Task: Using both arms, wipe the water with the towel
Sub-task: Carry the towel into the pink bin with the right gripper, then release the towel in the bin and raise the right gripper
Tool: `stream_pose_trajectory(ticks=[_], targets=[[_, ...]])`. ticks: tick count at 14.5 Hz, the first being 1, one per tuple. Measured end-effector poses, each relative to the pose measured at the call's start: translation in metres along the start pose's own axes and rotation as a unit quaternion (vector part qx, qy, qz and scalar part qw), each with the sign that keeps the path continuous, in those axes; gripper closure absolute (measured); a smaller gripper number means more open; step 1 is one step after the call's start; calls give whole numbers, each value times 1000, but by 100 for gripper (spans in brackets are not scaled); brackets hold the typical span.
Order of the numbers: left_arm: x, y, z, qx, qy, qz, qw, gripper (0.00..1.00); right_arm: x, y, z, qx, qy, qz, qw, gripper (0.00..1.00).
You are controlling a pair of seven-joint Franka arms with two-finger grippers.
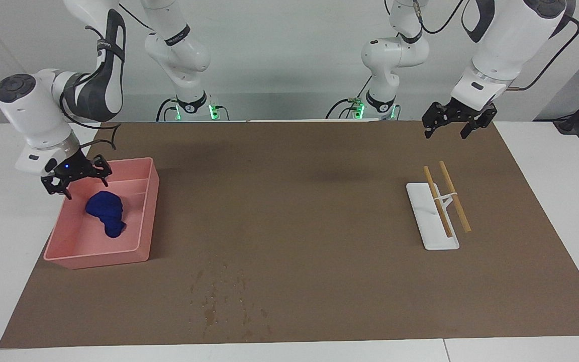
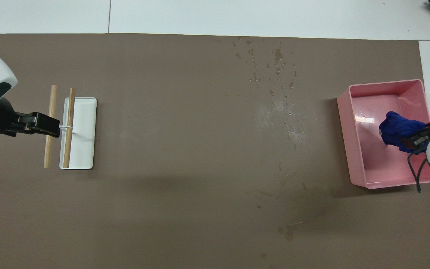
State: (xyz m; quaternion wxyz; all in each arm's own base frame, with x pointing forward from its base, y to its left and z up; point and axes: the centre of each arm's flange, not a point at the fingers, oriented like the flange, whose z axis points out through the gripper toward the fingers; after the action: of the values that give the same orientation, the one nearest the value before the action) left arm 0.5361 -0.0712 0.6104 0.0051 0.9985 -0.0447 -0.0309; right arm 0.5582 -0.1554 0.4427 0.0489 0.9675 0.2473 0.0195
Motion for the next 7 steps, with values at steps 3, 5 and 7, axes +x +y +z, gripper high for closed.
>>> stream_pose_trajectory(ticks=[3, 5, 7], targets=[[0, 0, 0, 0, 0, 0, 1000, 0, 17, -20, -19, 6, -7, 14, 1000, 0], [0, 0, 0, 0, 0, 0, 1000, 0, 34, -43, -39, 12, -18, 45, 999, 0], [0, 0, 0, 0, 0, 0, 1000, 0, 49, -69, -61, 18, -26, 90, 995, 0]])
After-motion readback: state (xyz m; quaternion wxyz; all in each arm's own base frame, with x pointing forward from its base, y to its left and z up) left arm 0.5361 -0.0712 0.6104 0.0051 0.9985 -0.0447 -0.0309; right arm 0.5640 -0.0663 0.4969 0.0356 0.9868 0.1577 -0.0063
